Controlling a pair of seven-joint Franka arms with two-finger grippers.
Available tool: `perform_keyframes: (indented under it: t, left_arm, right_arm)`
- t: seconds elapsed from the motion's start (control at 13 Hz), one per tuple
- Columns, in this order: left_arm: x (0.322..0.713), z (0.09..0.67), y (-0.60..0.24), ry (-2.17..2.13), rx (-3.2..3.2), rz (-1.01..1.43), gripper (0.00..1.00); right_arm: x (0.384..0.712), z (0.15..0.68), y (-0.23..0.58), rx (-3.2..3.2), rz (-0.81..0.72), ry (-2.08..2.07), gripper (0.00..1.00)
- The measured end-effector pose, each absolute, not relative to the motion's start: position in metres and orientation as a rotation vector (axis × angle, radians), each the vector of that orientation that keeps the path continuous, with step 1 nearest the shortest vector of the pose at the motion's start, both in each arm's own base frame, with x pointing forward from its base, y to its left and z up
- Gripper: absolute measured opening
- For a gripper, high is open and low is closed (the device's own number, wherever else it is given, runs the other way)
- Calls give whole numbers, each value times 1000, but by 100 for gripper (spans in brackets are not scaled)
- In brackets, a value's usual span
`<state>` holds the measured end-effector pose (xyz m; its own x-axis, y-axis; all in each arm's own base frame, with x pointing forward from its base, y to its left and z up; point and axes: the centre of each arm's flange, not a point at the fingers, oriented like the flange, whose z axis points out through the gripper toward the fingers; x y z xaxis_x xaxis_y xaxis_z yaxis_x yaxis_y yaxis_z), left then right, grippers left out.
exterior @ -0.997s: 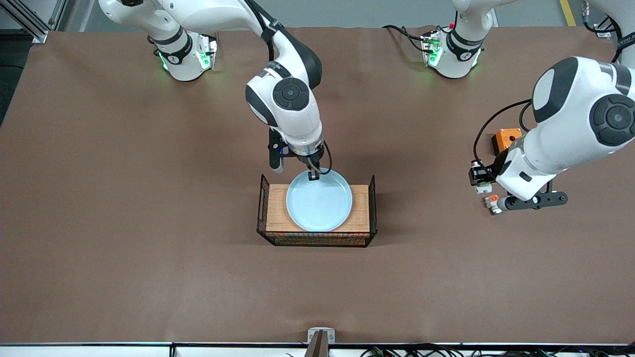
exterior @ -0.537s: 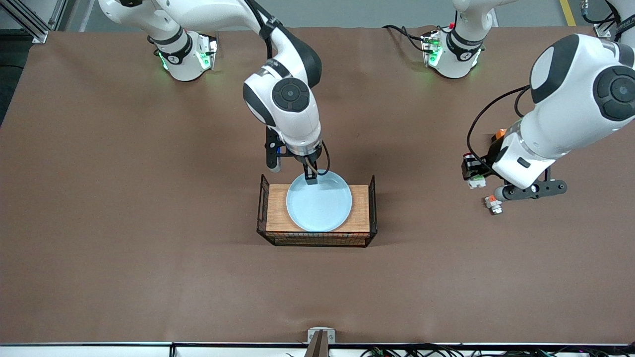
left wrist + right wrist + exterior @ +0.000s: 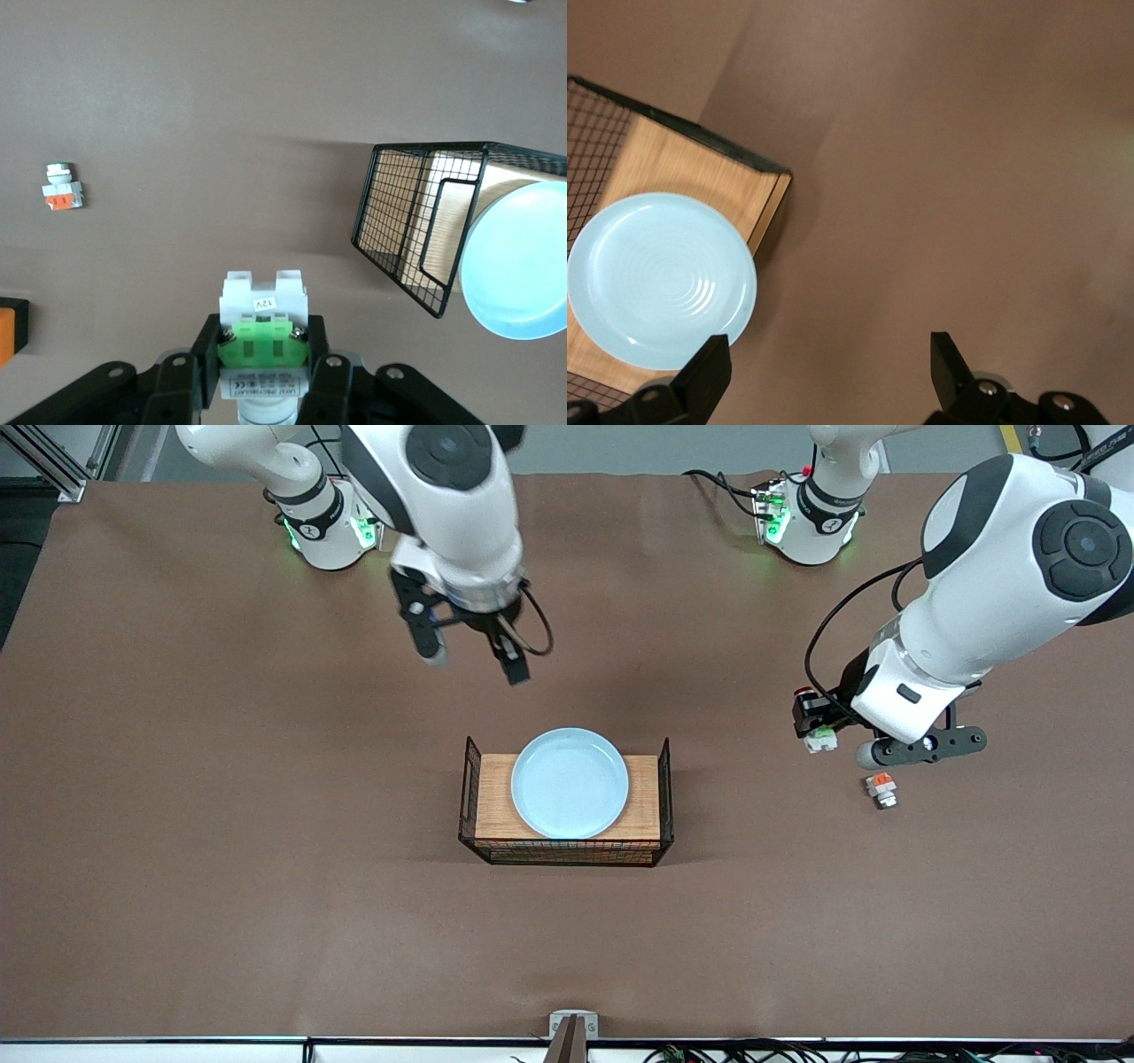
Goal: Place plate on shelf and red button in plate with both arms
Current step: 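Open the right gripper and withdraw while the left gripper carries the button, then carry the button over the plate with the left gripper and lower it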
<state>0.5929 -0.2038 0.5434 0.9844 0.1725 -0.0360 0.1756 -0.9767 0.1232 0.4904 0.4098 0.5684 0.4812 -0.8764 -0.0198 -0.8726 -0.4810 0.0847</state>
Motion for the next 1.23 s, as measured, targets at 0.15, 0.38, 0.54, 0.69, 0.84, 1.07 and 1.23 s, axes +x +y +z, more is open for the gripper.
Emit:
perform_keyframes:
  t: [0.15, 0.38, 0.54, 0.69, 0.84, 1.07, 1.23]
  left_arm:
    - [589, 540, -218, 302, 2999, -55, 41]
    - [577, 538, -252, 359, 2994, -75, 41]
    - [569, 543, -271, 394, 2984, -73, 41]
    - [566, 549, -289, 446, 2961, -71, 41]
    - [563, 550, -311, 491, 2935, -87, 41]
    - [559, 544, -338, 539, 2909, -127, 41]
    - [554, 540, -352, 559, 2905, -146, 41]
  right_arm:
    - [494, 604, 358, 2745, -178, -1386, 100]
    - [508, 643, 260, 2887, -249, -1157, 100]
    - [508, 650, 202, 2976, -259, -971, 100]
    - [505, 647, 153, 3034, -276, -819, 100]
    - [509, 642, 113, 3089, -278, -674, 100]
    - [521, 633, 51, 3159, -256, -489, 100]
    - [526, 630, 17, 3186, -230, -418, 100]
